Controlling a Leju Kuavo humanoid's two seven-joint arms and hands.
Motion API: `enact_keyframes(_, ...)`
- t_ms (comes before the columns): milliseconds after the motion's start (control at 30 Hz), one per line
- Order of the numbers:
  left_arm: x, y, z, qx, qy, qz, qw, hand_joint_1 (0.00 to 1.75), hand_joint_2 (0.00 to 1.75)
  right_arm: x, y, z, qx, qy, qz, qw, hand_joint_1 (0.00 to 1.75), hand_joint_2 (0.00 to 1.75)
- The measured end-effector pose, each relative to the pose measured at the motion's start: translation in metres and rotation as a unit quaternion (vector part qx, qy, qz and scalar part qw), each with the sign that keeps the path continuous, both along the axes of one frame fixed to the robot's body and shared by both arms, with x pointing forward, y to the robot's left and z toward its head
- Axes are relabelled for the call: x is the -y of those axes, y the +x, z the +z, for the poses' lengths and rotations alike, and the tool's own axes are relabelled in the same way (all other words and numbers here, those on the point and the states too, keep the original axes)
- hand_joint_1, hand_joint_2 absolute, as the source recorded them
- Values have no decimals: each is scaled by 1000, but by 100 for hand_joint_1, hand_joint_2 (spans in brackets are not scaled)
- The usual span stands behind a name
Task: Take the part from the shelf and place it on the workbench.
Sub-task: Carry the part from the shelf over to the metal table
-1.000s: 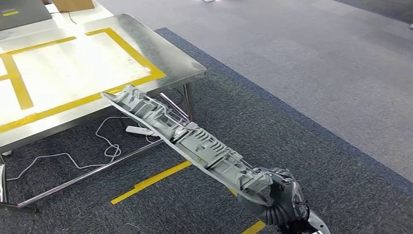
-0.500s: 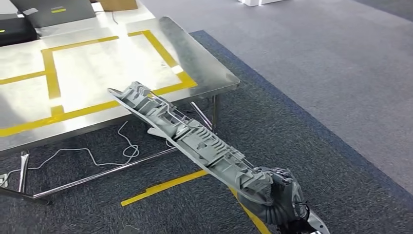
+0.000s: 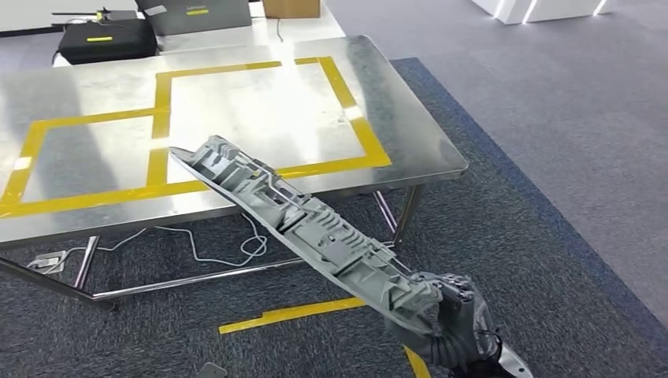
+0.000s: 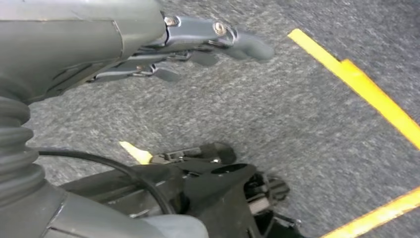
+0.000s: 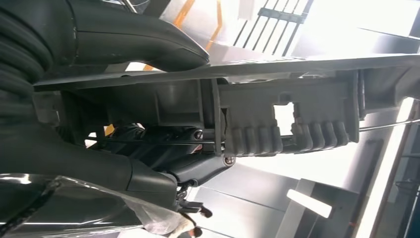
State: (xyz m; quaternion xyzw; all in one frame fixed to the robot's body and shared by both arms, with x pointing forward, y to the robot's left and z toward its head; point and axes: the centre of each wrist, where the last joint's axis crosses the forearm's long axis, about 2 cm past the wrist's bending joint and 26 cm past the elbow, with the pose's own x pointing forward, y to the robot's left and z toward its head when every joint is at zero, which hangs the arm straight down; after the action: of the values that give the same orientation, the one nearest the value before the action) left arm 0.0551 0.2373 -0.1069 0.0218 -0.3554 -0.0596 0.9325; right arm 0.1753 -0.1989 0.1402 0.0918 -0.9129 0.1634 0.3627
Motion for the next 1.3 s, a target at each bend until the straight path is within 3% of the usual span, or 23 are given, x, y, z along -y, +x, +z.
enact_keyframes(1033, 0, 5, 1, 3, 12, -5, 1000, 0, 175, 0, 1, 1, 9, -8, -9, 1000, 175, 175)
enact_keyframes(1300, 0, 4, 1, 3, 12, -5, 1000, 0, 175, 4, 3, 2, 4, -11, -36, 999, 175, 175)
